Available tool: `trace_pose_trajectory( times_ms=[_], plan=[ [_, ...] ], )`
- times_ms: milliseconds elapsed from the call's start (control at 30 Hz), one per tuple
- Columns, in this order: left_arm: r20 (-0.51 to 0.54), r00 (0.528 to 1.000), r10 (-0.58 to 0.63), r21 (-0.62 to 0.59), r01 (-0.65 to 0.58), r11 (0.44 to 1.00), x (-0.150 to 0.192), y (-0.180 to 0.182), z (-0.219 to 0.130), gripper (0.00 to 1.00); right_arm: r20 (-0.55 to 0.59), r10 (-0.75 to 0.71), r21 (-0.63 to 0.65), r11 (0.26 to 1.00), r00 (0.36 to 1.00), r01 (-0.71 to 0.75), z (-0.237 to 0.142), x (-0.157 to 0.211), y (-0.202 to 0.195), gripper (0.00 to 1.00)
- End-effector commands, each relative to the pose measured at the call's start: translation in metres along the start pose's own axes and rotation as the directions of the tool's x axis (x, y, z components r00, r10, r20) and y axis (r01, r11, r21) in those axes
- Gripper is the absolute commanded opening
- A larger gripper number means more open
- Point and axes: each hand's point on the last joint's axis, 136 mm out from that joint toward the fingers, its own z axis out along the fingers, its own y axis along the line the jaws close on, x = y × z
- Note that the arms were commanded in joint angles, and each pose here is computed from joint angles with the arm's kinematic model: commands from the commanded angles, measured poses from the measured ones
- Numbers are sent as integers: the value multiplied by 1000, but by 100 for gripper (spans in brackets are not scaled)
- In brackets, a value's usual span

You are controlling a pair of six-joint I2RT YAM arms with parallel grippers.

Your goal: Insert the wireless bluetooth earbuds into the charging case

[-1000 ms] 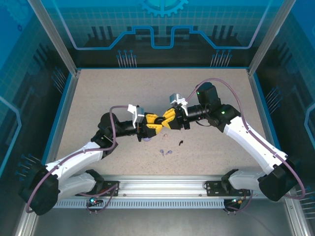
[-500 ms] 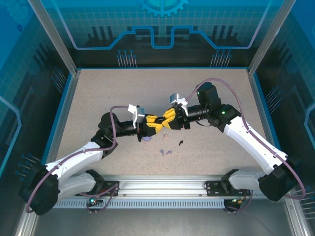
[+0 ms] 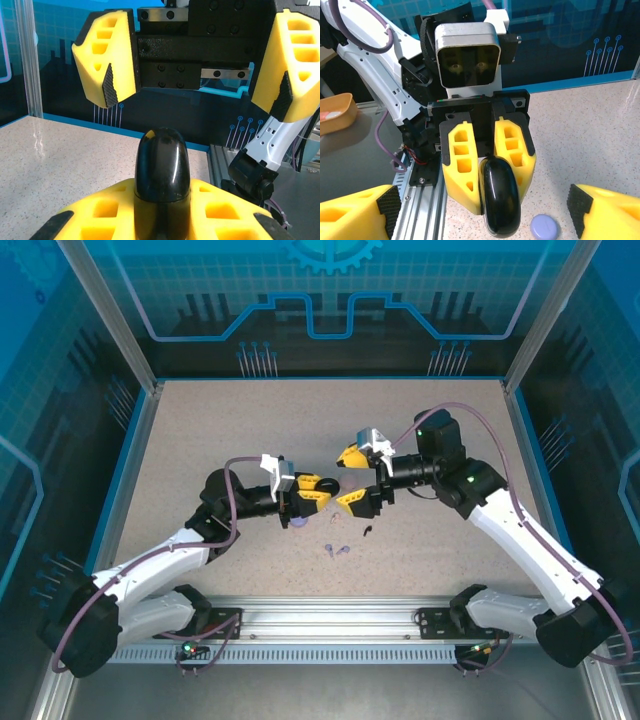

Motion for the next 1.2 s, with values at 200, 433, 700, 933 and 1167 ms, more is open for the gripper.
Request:
trace_pose_trajectory(
  times_ms=[200,433,700,933,1167],
  plan=[
    [33,997,68,19,-69,997,-20,-7,3,7,-30,30,20,999,999,-30,15,7,-15,90],
    [33,997,71,23,-71,997,-21,-8,3,6,-44,45,56,998,998,-42,17,8,-24,87],
    [22,997,73,25,-73,997,-18,-8,4,6,-46,65,118,991,997,-59,17,5,-39,85],
    [12,997,72,25,-72,997,-14,-9,5,6,-37,67,156,986,997,-60,12,0,-46,85],
    [9,997,71,26,-71,997,-13,-9,6,6,-36,76,176,982,996,-69,9,-1,-51,85]
  ],
)
